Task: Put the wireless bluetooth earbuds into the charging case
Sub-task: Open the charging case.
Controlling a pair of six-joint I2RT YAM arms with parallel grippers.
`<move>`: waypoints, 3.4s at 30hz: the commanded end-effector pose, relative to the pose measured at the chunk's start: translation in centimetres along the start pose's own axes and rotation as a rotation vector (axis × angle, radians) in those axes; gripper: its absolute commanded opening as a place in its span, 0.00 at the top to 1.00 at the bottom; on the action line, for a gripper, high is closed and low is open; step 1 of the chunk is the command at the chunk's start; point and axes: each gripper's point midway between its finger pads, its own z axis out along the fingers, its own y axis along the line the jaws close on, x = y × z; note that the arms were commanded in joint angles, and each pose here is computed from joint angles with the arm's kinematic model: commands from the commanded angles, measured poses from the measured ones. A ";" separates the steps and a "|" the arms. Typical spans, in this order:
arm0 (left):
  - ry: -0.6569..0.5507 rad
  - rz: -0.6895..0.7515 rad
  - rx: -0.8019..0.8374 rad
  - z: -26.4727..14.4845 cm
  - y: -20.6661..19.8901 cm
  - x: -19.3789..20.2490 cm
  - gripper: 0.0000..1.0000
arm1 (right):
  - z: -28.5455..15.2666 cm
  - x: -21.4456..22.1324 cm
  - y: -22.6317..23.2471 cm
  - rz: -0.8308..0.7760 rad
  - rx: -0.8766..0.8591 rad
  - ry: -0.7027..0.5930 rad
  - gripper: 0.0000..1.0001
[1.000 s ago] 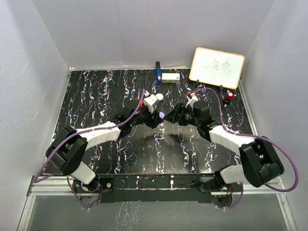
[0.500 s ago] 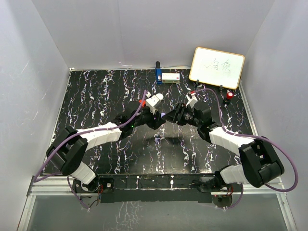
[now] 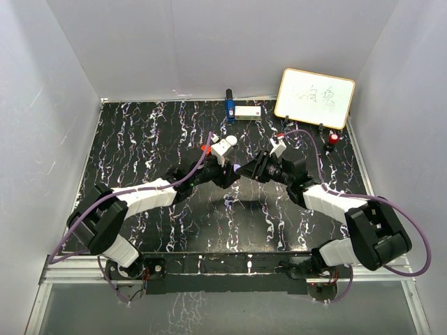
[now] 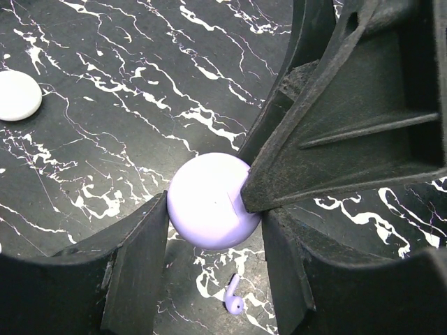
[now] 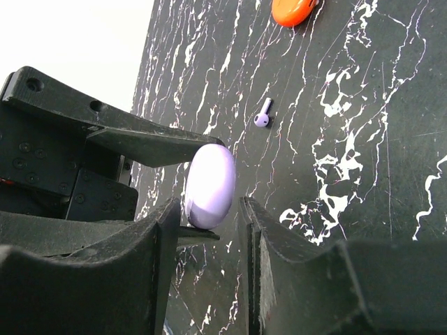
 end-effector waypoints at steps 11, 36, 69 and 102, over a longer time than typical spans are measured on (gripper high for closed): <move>-0.101 0.025 0.017 -1.0 -1.0 -3.1 1.00 | 0.3 -0.4 0.9 -0.009 -0.057 -0.021 0.74; -0.131 0.003 0.017 -0.7 -1.0 -3.8 1.00 | 0.4 -0.2 1.2 0.013 -0.079 -0.009 0.63; -0.150 -0.181 -0.284 -6.1 2.7 -4.0 0.14 | -1.5 -2.6 0.5 -0.086 -0.088 -0.071 0.99; -0.202 -0.312 -0.247 -4.4 2.4 -3.1 0.16 | -2.3 -1.0 5.5 -0.055 -0.417 0.064 1.00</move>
